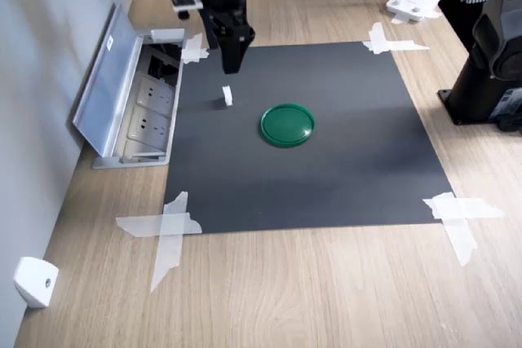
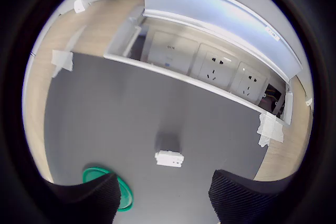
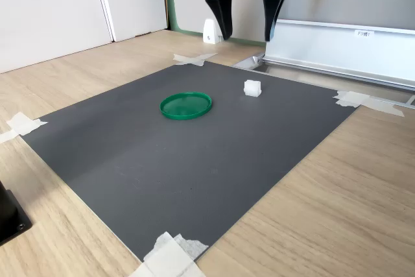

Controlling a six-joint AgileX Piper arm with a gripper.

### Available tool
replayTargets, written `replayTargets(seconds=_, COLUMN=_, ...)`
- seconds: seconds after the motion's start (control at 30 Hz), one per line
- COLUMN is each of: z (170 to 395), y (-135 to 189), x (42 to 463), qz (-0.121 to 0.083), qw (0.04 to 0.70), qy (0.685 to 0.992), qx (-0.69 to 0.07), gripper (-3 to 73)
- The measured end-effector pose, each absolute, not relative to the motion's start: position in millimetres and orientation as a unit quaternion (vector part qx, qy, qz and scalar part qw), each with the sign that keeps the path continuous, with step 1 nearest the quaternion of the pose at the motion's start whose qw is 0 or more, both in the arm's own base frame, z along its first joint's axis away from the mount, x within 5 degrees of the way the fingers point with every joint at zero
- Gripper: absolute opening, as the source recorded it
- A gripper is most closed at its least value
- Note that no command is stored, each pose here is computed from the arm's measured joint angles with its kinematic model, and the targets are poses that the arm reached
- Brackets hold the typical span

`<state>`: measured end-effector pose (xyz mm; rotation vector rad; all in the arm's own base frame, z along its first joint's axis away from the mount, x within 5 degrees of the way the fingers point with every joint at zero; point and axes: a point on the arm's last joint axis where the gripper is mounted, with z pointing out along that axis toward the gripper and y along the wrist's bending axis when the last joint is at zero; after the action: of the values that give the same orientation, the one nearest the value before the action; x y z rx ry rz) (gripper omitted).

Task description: Grasp a white terminal and put it on the green lid.

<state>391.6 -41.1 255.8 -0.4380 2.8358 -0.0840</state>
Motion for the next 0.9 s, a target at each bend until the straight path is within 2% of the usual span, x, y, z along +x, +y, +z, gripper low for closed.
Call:
replayTargets(seconds=0.3, z=218.4, y=-42.9, x=396.3, qz=-0.028, qw=0.105, qy=0.982, qx=-0.156, gripper=69.4)
replayTargets(seconds=0.63, z=192.1, y=-44.5, x=406.6, qz=-0.030, qw=0.101, qy=0.982, qx=-0.156, gripper=68.7)
replayTargets(seconds=0.9, z=185.0, y=-44.5, x=410.6, qz=-0.029, qw=0.108, qy=0.982, qx=-0.155, gripper=66.1)
